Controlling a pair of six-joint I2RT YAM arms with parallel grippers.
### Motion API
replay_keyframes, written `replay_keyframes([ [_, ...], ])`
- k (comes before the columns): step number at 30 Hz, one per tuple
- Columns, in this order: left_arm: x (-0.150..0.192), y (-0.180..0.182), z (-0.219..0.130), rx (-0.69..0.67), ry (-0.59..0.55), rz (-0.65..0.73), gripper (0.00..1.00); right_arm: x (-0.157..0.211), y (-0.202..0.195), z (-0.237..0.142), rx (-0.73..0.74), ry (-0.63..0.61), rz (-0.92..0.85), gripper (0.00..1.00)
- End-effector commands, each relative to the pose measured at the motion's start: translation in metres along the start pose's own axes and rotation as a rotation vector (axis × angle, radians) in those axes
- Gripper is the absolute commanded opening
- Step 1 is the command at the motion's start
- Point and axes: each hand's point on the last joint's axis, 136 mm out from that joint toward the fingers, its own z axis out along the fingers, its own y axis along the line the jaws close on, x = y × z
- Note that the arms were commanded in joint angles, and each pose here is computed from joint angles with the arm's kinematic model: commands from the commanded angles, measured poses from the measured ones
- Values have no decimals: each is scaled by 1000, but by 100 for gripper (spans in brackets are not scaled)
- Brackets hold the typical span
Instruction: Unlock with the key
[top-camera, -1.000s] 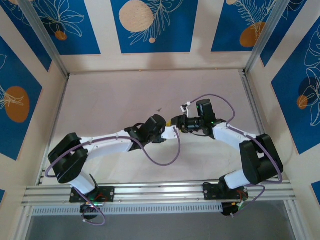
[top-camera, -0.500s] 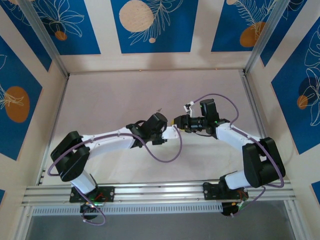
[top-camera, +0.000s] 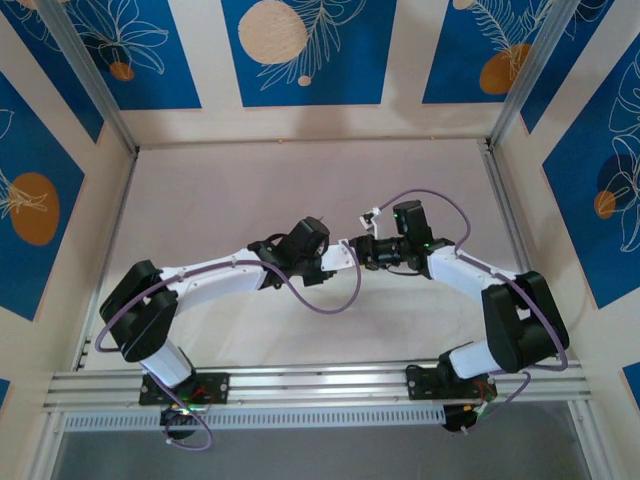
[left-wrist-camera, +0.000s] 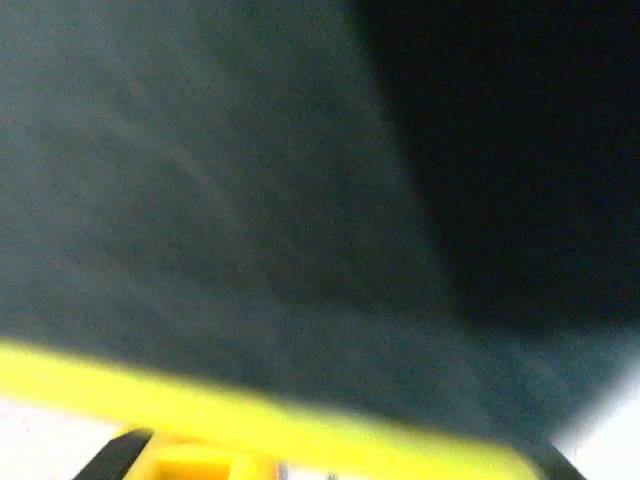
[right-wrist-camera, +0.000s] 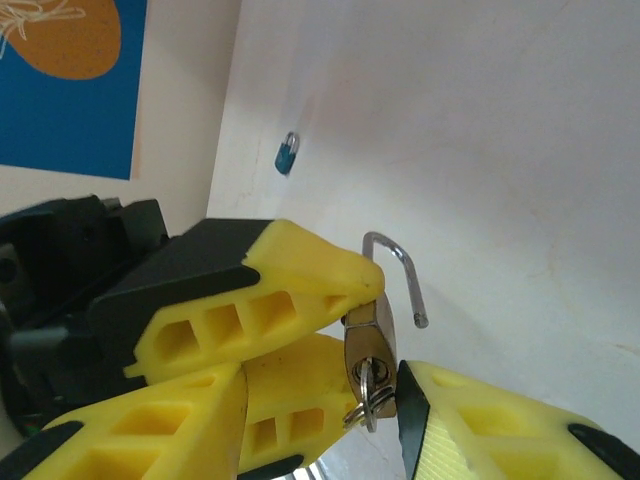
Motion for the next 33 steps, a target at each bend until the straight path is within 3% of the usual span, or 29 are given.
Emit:
replay_keyframes([
  [1, -11, 7, -5, 6, -40, -34, 12, 4, 4, 5, -9, 37, -9, 45],
  [17, -18, 9, -14, 31, -89, -74, 13, -1, -5, 13, 26, 47, -20, 34],
  [33, -26, 9, -19, 69, -109, -89, 17, 0, -4, 16, 33, 66, -37, 14],
])
